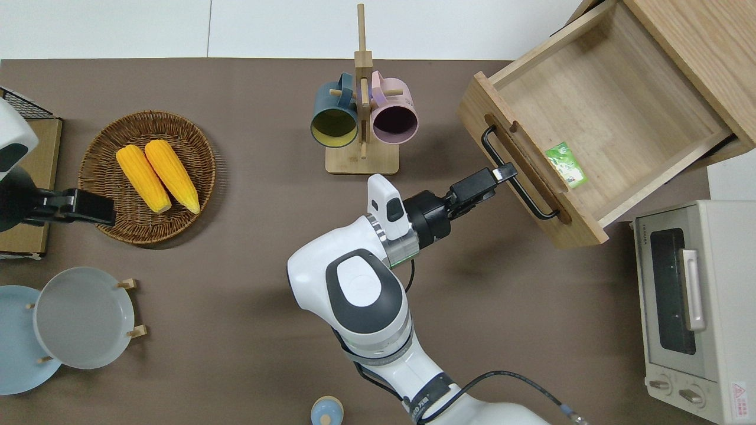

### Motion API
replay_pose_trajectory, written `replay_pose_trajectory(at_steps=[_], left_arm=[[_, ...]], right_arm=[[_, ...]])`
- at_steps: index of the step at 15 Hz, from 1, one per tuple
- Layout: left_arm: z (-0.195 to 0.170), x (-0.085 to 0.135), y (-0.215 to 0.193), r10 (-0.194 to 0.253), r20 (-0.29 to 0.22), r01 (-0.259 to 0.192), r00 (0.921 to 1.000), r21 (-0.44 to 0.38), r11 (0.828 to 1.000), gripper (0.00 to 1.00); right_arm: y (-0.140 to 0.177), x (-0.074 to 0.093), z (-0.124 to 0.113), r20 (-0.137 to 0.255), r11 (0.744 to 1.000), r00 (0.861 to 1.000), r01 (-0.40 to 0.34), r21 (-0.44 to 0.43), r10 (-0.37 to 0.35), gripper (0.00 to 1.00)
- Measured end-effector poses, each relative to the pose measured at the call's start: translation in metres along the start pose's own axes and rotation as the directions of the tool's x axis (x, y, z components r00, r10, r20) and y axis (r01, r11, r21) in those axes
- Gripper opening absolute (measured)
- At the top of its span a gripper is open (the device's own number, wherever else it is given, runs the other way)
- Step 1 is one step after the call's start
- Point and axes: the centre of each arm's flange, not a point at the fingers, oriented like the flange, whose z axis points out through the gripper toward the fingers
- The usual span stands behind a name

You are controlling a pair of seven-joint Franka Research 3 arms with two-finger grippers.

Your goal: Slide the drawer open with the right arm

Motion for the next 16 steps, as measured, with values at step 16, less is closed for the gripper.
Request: replay_pose_trajectory(at_steps=[16], left_arm=[[0.0,0.0,0.0,0.0,0.0,0.0,1.0,0.0,1.0,1.0]], right_arm=[[0.079,-0.007,-0.057,0.123,0.881,0.985,-0.162,0.444,0.119,0.98]])
